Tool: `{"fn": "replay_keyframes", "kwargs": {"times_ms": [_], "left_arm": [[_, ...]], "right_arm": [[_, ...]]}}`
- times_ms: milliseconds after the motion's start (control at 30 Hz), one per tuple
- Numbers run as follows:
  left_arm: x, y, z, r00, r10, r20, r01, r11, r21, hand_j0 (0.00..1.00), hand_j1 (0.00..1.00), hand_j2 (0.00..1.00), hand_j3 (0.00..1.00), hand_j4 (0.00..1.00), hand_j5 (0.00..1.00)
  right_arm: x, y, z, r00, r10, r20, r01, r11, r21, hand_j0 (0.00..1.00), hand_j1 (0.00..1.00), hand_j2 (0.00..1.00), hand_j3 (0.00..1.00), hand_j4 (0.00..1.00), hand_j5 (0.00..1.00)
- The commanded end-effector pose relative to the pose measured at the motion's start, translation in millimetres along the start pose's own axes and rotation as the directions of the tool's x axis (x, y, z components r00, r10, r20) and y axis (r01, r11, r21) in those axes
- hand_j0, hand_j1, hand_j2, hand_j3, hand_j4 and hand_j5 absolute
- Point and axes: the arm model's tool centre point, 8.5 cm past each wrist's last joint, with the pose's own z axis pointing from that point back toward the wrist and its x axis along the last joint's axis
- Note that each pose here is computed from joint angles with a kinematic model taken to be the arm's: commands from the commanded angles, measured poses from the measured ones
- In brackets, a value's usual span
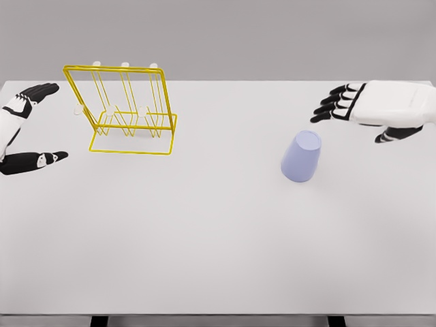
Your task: Place the cup on the cup holder with both arms
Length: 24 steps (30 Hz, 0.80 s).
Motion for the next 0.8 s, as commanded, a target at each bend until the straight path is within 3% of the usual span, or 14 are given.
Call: {"fn": "replay_keyframes", "kwargs": {"times_ms": [0, 133, 200, 300, 333, 367, 400, 433, 500, 567, 633, 767], "left_arm": [[-0.2, 0.2, 0.1, 1.000, 0.000, 0.000, 0.000, 1.000, -0.001, 1.00, 1.00, 1.00, 1.00, 1.00, 1.00], [-1.1, 0.8, 0.2, 1.000, -0.002, -0.003, 0.002, 1.000, -0.002, 1.00, 1.00, 1.00, 1.00, 1.00, 1.00], [-1.1, 0.8, 0.2, 1.000, -0.002, -0.003, 0.002, 1.000, -0.002, 1.00, 1.00, 1.00, 1.00, 1.00, 1.00], [-0.7, 1.4, 0.0, 1.000, -0.003, -0.002, 0.003, 1.000, -0.001, 1.00, 1.00, 1.00, 1.00, 1.00, 1.00], [0.1, 0.8, -0.1, 1.000, -0.002, 0.001, 0.002, 1.000, 0.000, 1.00, 1.00, 1.00, 1.00, 1.00, 1.00], [0.1, 0.9, -0.1, 1.000, -0.001, 0.000, 0.001, 1.000, 0.001, 1.00, 1.00, 1.00, 1.00, 1.00, 1.00], [0.1, 0.1, 0.3, 1.000, 0.001, 0.000, -0.001, 1.000, 0.000, 1.00, 1.00, 1.00, 1.00, 1.00, 1.00], [0.2, 0.5, -0.1, 1.000, 0.001, 0.000, -0.001, 1.000, 0.001, 1.00, 1.00, 1.00, 1.00, 1.00, 1.00], [0.2, 0.5, -0.1, 1.000, 0.001, 0.000, -0.001, 1.000, 0.001, 1.00, 1.00, 1.00, 1.00, 1.00, 1.00], [0.6, 0.6, -0.4, 1.000, 0.001, 0.002, -0.001, 1.000, 0.002, 1.00, 1.00, 1.00, 1.00, 1.00, 1.00], [0.7, 0.2, -0.4, 1.000, 0.002, 0.002, -0.002, 1.000, 0.003, 1.00, 1.00, 1.00, 1.00, 1.00, 1.00], [2.6, -0.2, -1.4, 1.000, 0.004, 0.008, -0.004, 1.000, 0.005, 1.00, 1.00, 1.00, 1.00, 1.00, 1.00]], "right_arm": [[-1.0, -6.8, 4.8, 1.000, 0.007, -0.010, -0.007, 1.000, -0.019, 1.00, 1.00, 1.00, 1.00, 1.00, 1.00], [4.3, -15.2, 9.8, 1.000, 0.031, -0.006, -0.031, 0.999, -0.034, 1.00, 1.00, 1.00, 1.00, 1.00, 1.00], [-8.5, -25.6, 52.3, 0.992, 0.059, -0.107, -0.061, 0.998, -0.012, 1.00, 1.00, 1.00, 1.00, 1.00, 1.00], [-8.8, -17.1, 53.3, 0.995, 0.017, -0.101, -0.020, 0.999, -0.028, 1.00, 1.00, 1.00, 1.00, 1.00, 1.00], [-7.3, -35.3, 47.6, 0.997, 0.002, -0.071, -0.011, 0.990, -0.138, 1.00, 1.00, 1.00, 1.00, 1.00, 1.00], [-3.8, -41.8, 39.6, 0.999, -0.033, -0.022, 0.028, 0.976, -0.215, 1.00, 1.00, 1.00, 1.00, 1.00, 1.00], [2.4, -46.5, 31.2, 0.998, -0.061, 0.033, 0.068, 0.953, -0.297, 1.00, 1.00, 1.00, 1.00, 1.00, 1.00], [4.6, -46.2, 25.3, 0.996, -0.068, 0.050, 0.081, 0.943, -0.324, 1.00, 1.00, 1.00, 1.00, 1.00, 1.00], [3.9, -47.2, 26.4, 0.997, -0.059, 0.040, 0.069, 0.946, -0.318, 1.00, 1.00, 1.00, 1.00, 1.00, 1.00], [-1.6, -41.0, 39.5, 0.999, -0.047, -0.012, 0.043, 0.967, -0.252, 1.00, 1.00, 1.00, 1.00, 1.00, 1.00], [-3.5, -38.2, 38.7, 0.999, -0.026, -0.037, 0.017, 0.974, -0.224, 1.00, 1.00, 1.00, 1.00, 1.00, 1.00], [-6.5, -32.7, 34.4, 0.999, -0.034, -0.042, 0.025, 0.977, -0.210, 1.00, 1.00, 1.00, 1.00, 1.00, 1.00]]}}
